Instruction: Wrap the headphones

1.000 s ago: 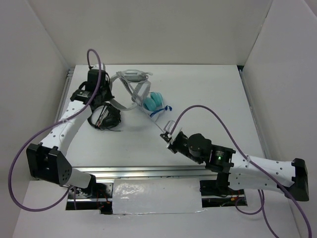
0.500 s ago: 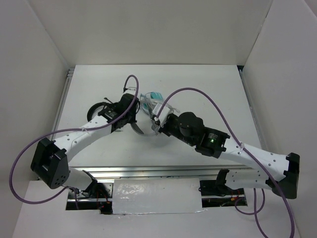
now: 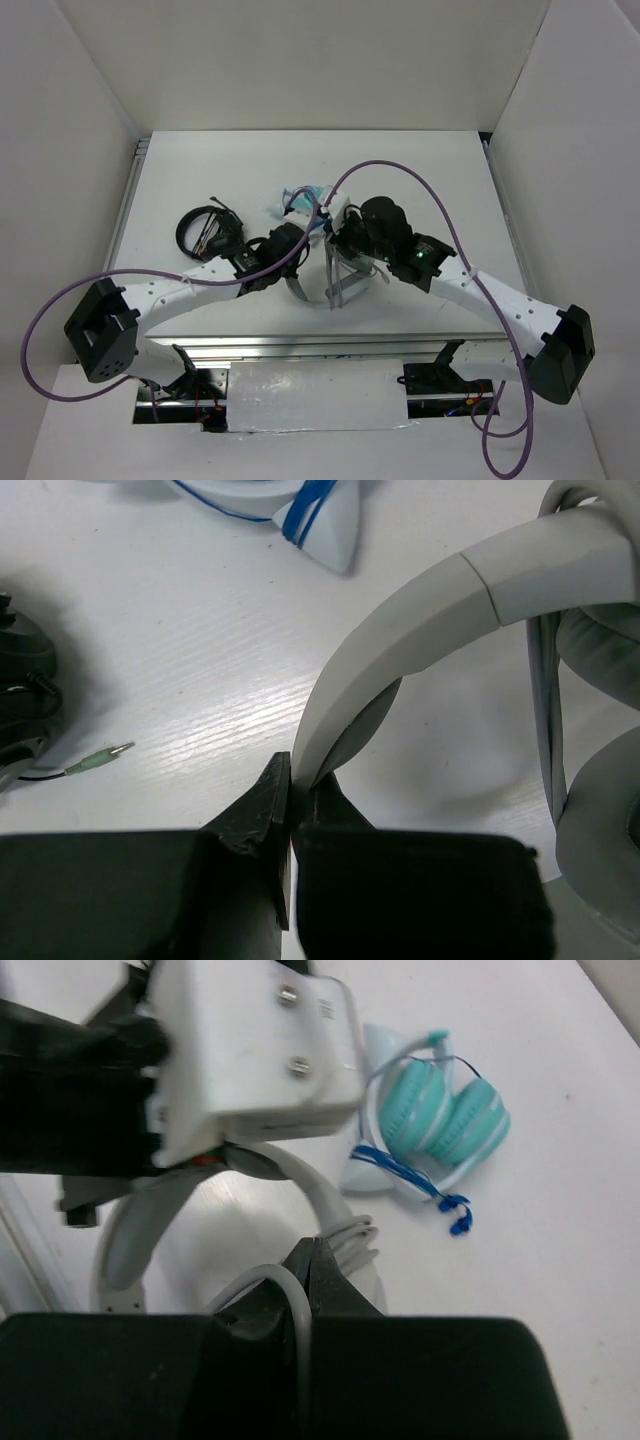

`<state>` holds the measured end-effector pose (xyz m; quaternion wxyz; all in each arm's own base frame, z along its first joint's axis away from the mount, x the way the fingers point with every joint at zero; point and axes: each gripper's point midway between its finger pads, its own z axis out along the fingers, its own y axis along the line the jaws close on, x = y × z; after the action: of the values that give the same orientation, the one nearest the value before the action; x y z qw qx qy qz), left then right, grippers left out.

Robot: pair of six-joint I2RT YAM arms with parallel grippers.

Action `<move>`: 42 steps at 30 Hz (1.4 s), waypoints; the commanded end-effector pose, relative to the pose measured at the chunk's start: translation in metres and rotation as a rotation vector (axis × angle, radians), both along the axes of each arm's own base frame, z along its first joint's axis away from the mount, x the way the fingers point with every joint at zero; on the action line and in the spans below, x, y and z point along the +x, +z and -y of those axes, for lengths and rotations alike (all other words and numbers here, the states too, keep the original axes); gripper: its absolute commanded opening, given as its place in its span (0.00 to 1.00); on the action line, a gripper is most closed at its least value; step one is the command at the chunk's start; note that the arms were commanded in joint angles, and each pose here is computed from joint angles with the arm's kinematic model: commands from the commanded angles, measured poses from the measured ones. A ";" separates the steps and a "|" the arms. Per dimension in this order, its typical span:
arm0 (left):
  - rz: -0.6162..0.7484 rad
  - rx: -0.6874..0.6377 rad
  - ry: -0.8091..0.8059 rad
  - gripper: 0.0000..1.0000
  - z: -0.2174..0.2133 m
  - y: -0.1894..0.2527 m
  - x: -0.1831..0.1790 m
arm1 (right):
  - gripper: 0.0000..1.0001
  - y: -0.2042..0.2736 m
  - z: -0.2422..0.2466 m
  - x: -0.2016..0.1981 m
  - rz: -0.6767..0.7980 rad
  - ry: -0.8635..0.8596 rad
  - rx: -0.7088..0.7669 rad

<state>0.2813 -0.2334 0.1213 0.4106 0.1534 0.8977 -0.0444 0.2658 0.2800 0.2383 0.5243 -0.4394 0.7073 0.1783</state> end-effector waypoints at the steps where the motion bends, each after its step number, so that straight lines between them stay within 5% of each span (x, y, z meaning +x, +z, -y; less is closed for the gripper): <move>1: 0.067 -0.099 -0.052 0.00 0.029 0.024 0.001 | 0.00 0.014 0.011 0.012 0.045 0.023 0.029; 10: 0.054 -0.059 -0.189 0.00 0.054 0.013 -0.015 | 0.03 -0.025 0.048 0.046 0.006 -0.011 -0.077; 14: 0.067 -0.081 -0.229 0.00 0.058 0.021 -0.020 | 0.18 -0.029 0.057 0.052 0.009 -0.017 -0.061; 27: 0.052 -0.186 -0.268 0.00 0.062 0.039 -0.029 | 0.33 -0.056 0.058 0.053 -0.134 -0.003 0.016; 37: 0.035 -0.235 -0.220 0.00 0.054 0.065 -0.021 | 0.54 -0.051 0.075 0.069 -0.144 -0.143 0.130; 42: 0.042 -0.251 -0.227 0.00 0.050 0.077 -0.023 | 0.77 -0.053 0.078 0.075 -0.145 -0.169 0.174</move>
<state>0.2518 -0.2628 0.1395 0.3876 0.2329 0.8830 -0.1260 0.3280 0.1994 0.1609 0.4736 -0.3390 0.7830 0.2182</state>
